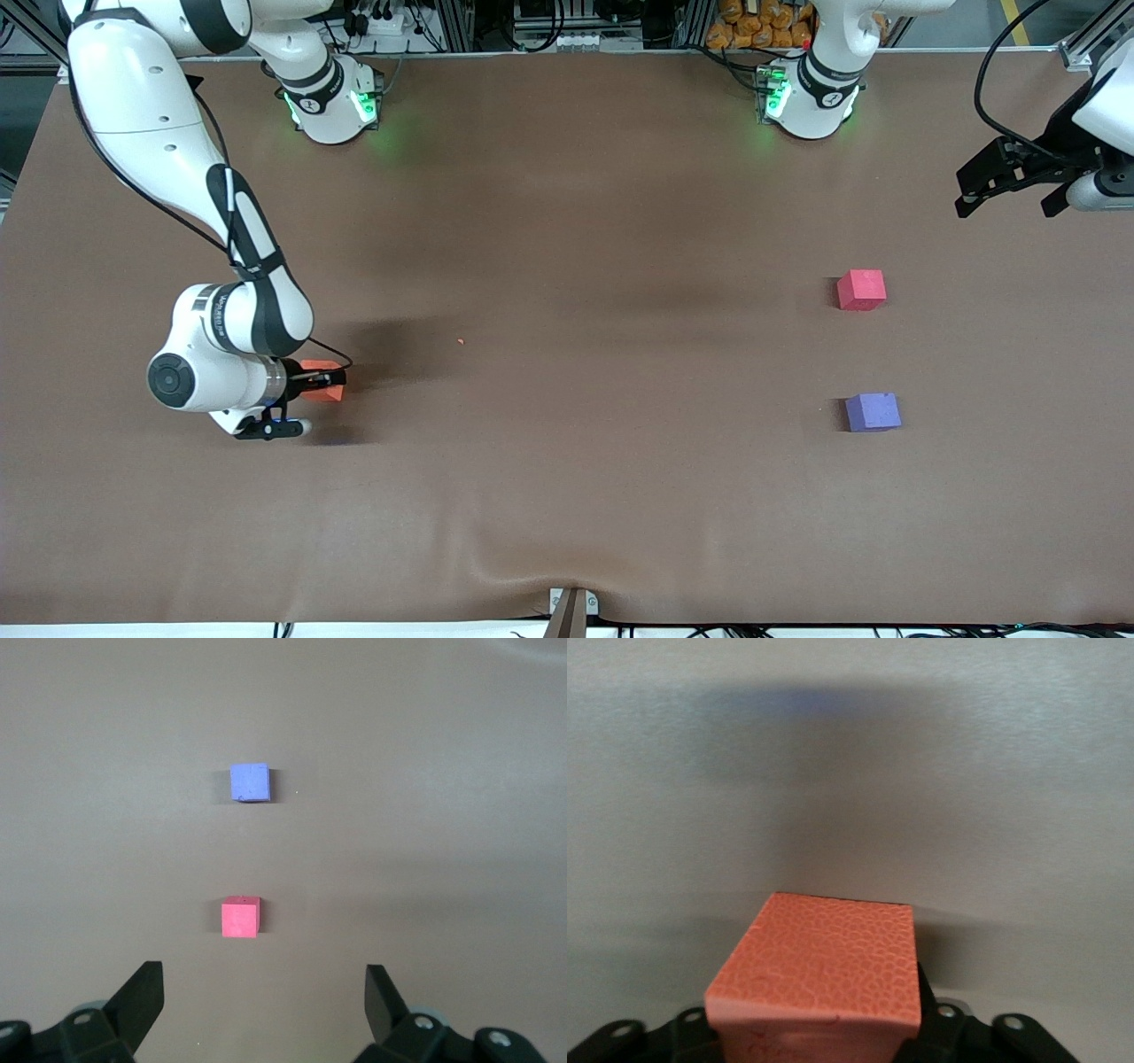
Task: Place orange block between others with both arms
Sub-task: 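Lift the orange cube and carry it toward the table's middle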
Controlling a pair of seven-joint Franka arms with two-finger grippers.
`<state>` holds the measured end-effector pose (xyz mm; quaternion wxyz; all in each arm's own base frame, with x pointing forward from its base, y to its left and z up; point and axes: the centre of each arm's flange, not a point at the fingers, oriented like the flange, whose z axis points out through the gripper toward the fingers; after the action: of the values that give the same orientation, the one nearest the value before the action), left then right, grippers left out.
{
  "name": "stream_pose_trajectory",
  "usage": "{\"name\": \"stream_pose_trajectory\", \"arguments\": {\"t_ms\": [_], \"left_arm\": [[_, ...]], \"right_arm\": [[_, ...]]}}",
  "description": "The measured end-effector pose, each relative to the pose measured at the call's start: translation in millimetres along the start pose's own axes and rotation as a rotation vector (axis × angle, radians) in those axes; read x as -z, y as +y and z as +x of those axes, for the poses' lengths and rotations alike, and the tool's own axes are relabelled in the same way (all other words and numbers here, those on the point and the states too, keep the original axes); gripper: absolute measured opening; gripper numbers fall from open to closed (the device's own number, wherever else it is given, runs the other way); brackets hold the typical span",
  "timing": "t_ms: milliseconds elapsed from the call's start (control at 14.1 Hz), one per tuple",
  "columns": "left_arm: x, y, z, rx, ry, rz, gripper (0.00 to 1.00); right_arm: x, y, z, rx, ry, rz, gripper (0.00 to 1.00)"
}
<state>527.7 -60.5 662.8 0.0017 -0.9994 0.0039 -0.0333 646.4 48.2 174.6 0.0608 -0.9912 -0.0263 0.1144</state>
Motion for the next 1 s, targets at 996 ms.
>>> {"name": "stream_pose_trajectory", "arguments": {"t_ms": [996], "left_arm": [[1, 0, 0, 0.001, 0.003, 0.0, 1.0]], "right_arm": [[156, -95, -22, 0.419, 0.041, 0.057, 0.59]]}}
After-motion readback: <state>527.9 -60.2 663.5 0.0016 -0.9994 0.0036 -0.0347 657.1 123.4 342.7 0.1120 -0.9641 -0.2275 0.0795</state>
